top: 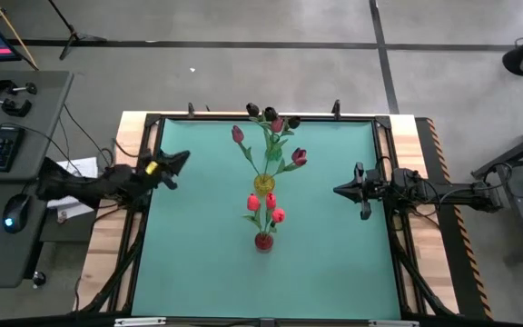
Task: Sort flowers into vase by color
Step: Return to Home Position
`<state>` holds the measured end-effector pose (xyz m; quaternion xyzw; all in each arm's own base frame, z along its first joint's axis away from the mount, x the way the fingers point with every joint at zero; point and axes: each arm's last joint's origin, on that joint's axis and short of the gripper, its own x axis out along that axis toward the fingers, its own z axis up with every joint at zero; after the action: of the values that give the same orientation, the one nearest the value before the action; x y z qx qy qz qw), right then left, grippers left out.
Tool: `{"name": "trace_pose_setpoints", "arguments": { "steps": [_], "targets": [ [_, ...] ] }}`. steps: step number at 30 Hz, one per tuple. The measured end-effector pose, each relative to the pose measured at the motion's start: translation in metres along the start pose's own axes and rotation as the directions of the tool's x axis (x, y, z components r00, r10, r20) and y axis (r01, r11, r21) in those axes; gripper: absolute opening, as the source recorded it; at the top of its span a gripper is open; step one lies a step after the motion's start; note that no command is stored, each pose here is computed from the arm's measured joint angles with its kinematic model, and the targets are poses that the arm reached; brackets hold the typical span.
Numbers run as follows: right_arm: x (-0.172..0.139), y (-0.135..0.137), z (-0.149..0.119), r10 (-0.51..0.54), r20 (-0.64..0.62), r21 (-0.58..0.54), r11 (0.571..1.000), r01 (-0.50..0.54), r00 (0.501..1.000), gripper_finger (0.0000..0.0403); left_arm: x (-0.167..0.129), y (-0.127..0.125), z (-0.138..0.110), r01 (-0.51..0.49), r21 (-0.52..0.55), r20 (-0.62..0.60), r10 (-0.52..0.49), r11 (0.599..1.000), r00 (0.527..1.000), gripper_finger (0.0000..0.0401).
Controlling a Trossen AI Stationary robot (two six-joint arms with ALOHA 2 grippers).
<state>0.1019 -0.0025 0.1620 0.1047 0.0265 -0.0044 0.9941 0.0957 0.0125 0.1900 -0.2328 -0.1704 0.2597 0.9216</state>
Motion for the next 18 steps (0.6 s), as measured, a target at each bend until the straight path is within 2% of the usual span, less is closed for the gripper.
{"name": "trace_pose_setpoints", "arguments": {
  "steps": [8,18],
  "targets": [
    [0.0,0.0,0.0,0.002,0.0,0.0,1.0,-0.002,1.0,0.0,-0.005,0.003,0.022,-0.03,-0.118,0.203,0.053,0.993,0.978,0.0013],
    [0.0,0.0,0.0,0.004,-0.001,0.0,1.0,-0.004,1.0,0.0,-0.004,0.005,0.017,-0.059,-0.087,0.167,0.072,0.995,0.983,0.0013]
  ]
}}
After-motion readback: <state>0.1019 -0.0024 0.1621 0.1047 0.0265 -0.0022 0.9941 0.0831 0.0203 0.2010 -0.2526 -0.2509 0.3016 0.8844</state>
